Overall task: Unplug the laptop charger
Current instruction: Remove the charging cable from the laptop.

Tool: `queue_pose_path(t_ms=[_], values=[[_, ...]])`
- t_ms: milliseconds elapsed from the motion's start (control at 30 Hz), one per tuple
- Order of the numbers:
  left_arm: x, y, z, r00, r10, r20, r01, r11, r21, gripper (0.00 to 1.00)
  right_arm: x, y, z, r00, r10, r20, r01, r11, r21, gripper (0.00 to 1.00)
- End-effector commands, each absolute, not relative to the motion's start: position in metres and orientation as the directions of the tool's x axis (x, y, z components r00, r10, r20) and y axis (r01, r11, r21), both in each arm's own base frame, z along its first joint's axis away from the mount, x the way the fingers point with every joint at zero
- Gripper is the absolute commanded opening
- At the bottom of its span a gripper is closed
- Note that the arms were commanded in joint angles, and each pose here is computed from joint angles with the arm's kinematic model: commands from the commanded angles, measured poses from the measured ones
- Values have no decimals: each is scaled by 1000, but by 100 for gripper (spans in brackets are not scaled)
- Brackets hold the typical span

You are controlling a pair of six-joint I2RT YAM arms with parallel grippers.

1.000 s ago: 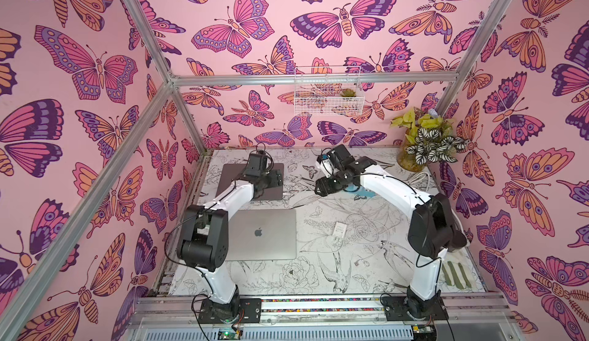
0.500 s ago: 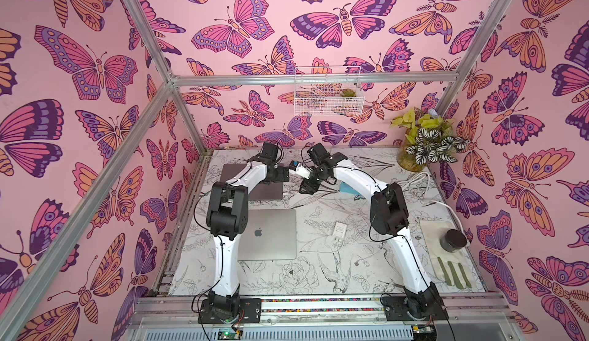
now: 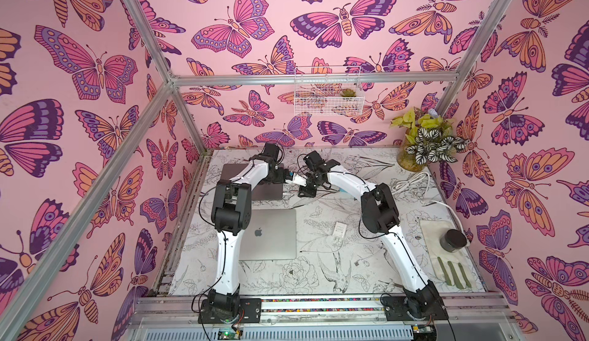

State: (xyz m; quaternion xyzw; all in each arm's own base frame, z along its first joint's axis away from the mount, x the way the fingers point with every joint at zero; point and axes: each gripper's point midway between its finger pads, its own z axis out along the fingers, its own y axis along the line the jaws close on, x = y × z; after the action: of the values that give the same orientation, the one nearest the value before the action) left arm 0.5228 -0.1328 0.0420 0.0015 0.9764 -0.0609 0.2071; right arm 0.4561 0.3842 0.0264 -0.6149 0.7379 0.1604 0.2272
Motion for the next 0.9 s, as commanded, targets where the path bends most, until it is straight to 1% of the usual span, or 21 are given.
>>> queue_pose_path(t_ms=[0,67,133,267,367,467,633,867], values=[[515,-137,21,-940,-14,-342,28,992,-120,100,452,384,10,-120,-856,-503,-985,166,-48,22],[512,-137,16,-946,-13,-323,26,993,-117,99,454,383,10,-120,-856,-503,-984,171,-57,13],[509,-136,11,-951,-15,-308,18,994,-105,99,456,382,9,-115,-857,-502,-982,175,-73,0],[505,-136,3,-959,-7,-283,21,995,-97,99,461,380,15,-103,-853,-512,-977,184,-109,0],[501,-134,-4,-965,0,-261,25,996,-91,100,466,377,26,-101,-830,-549,-972,201,-125,0],[498,-133,-7,-969,0,-248,22,996,-86,99,469,369,38,-113,-803,-586,-971,216,-108,0],[494,-131,-14,-972,5,-233,24,997,-77,98,470,353,43,-109,-811,-575,-969,215,-120,0],[491,-122,-16,-974,3,-225,17,998,-60,98,480,337,53,-118,-808,-577,-958,246,-149,0]])
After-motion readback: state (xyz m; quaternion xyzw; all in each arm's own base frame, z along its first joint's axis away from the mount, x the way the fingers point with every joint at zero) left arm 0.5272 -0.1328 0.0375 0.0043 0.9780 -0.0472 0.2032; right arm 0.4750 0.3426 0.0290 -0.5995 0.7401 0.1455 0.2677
